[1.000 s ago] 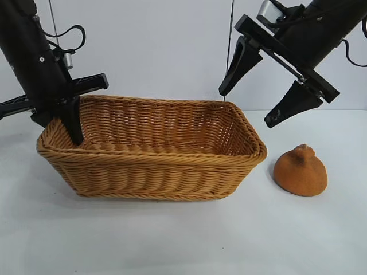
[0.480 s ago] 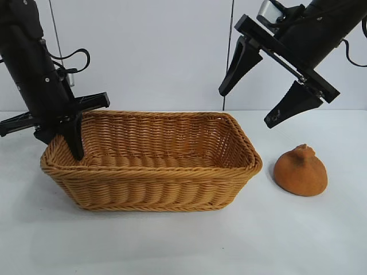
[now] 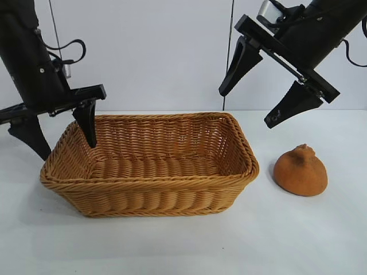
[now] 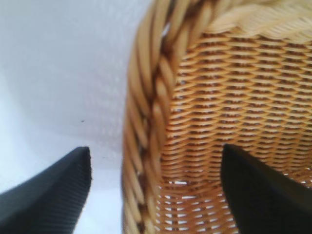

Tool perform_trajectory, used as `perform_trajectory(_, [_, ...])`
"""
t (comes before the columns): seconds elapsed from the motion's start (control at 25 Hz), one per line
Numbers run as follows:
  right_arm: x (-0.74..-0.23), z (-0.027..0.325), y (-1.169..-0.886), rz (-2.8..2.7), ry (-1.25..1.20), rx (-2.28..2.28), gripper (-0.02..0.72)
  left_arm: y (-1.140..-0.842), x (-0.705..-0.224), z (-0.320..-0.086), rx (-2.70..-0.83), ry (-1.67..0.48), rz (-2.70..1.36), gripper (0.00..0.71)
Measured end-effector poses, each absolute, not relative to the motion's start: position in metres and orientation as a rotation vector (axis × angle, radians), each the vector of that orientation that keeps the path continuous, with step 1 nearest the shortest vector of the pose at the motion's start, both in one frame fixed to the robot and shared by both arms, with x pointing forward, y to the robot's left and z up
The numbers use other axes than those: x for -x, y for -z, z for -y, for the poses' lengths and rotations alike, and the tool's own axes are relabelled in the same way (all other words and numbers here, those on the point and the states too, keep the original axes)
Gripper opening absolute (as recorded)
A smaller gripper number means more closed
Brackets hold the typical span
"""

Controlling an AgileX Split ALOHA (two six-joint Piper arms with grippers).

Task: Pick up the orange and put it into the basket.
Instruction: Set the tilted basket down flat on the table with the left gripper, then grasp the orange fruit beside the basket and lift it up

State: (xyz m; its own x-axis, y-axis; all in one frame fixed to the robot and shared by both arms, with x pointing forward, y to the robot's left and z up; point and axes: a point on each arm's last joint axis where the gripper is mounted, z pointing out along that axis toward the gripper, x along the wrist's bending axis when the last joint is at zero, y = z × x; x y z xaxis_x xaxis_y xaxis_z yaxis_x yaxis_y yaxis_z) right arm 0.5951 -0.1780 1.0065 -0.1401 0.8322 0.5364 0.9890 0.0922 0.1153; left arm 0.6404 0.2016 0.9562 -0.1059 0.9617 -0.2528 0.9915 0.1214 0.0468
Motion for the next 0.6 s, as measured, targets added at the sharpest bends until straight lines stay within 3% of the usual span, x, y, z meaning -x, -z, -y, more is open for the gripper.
perform_trajectory(0.36, [-0.595,0.178,-1.007,2.043,0.654,1.799,0.590,-1.036,-0.617,-0.226,-2.115,-0.183,-2.024,0.540])
perform_trajectory(0.6, [-0.595,0.178,-1.006,2.044,0.654,1.799,0.590,-1.055,-0.608,-0.258,-2.127,-0.289,-2.100,0.543])
